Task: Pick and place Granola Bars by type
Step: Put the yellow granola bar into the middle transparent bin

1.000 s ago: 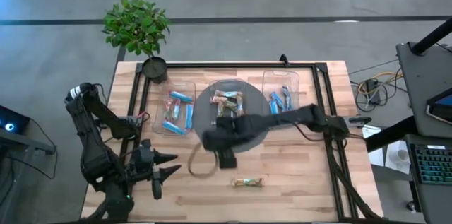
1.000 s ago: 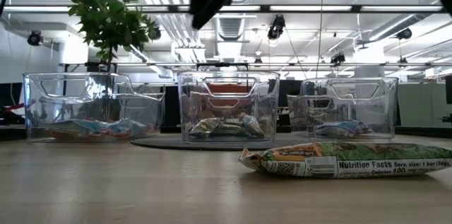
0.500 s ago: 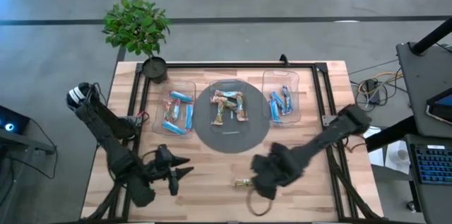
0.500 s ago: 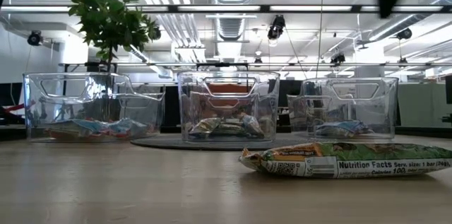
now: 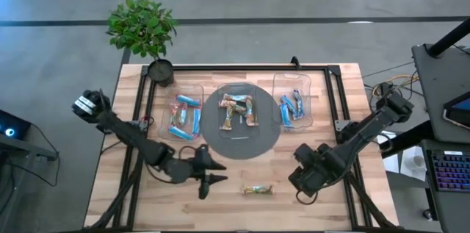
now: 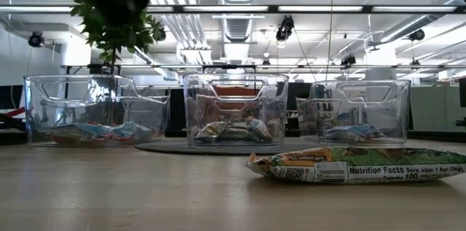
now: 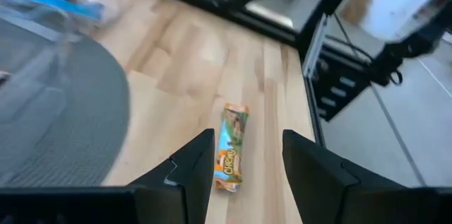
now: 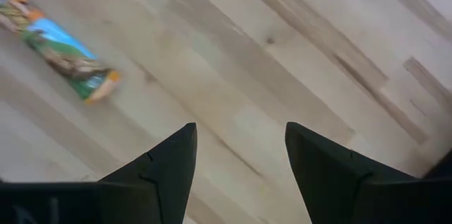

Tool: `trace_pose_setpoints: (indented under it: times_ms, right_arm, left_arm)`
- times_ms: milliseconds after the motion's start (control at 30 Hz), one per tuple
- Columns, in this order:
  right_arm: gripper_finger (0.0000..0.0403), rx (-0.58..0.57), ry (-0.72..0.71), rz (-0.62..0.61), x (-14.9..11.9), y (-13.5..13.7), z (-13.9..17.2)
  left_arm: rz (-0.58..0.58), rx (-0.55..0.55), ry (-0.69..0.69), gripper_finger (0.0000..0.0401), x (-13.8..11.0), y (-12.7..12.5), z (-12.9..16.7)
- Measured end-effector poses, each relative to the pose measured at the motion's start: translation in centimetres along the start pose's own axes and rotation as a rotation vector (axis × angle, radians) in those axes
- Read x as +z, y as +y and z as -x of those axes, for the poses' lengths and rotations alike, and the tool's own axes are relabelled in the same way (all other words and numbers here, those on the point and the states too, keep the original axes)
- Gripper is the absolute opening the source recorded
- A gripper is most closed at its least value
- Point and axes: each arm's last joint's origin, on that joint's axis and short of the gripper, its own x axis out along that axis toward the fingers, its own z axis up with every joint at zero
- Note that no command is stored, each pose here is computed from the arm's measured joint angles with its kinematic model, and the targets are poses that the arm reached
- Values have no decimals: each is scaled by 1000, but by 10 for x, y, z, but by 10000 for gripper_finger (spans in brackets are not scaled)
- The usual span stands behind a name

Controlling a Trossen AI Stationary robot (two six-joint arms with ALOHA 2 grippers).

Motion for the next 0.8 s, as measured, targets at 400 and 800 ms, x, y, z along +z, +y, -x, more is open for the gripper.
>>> trace_pose_setpoints:
  times_ms: [400, 800]
  right_arm:
    - [206, 65, 1, 19, -3, -31, -16]
    - [206, 116, -87, 113, 0, -50, -13]
  left_arm:
    - [-331, -57, 227, 149, -9, -20, -92]
    - [-476, 57, 459, 149, -27, -39, -158]
